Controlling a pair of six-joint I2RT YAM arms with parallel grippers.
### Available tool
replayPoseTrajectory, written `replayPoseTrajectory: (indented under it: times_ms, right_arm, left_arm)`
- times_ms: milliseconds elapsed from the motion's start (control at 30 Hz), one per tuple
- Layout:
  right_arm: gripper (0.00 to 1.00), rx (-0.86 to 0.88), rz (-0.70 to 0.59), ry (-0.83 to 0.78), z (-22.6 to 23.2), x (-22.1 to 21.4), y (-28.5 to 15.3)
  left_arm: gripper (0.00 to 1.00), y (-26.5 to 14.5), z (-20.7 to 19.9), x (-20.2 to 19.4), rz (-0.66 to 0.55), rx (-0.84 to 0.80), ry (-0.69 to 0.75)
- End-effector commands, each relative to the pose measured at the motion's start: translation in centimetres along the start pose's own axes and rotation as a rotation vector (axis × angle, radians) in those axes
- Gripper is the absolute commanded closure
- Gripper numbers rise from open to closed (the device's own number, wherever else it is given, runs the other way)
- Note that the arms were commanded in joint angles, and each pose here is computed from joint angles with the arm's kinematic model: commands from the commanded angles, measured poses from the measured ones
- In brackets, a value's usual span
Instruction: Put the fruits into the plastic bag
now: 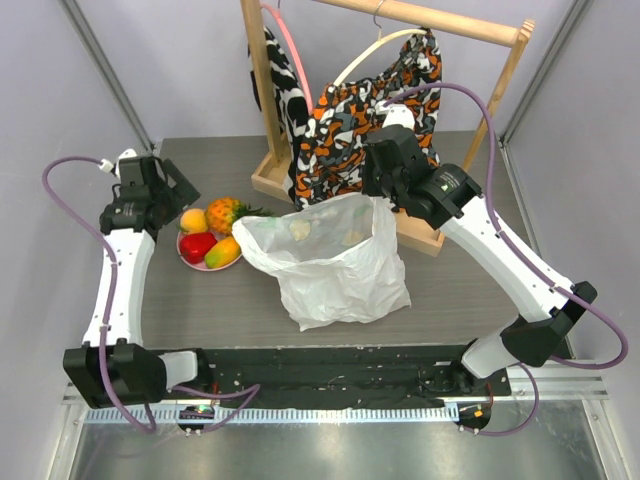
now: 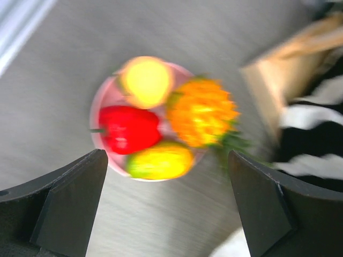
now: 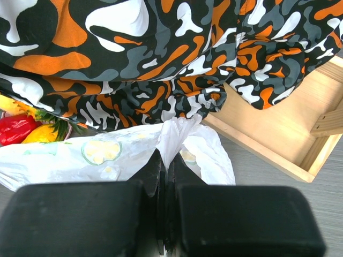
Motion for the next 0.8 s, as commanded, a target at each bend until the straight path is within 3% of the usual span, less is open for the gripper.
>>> replayPoseTrajectory:
  times_ms: [0, 100, 233, 600, 767]
  right_arm:
    - [0.99, -0.004, -0.055, 0.018, -0.3, 1.5, -0.4]
    - [0.99, -0.007, -0.051, 0.018, -0.4, 1.5, -0.2]
    - [0.99, -0.009, -0.05, 0.014, -0.4, 1.5, 0.0]
    - [0.99, -0.027, -0.057, 0.018, -0.9, 1.8, 0.0]
    - [0.99, -0.036, -0.056, 0.02, -1.2, 1.8, 0.2]
  left_arm:
    - [0.0, 1.3, 3.5, -0.4, 0.056, 0.148, 0.101]
    - [0.01, 2.6, 4.9, -1.6, 0.119, 0.217, 0.161]
    - [0.03, 4.3, 6.5, -3.2, 0.209, 0.25, 0.136]
    - [0.13, 7.5, 7.0, -5.4, 0.257, 0.176, 0.086]
    - [0.23, 8.5, 7.3, -6.0, 0.281, 0.171, 0.069]
Point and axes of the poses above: each gripper's point midway between its finger pads, its own y axis out along the fingers, its own z axis along the line the jaws close on, x = y × z, the point moved 8 cm from there along -y, back along the fingers, and after that the axes turned 10 degrees about -y, right-handed, at the moved point
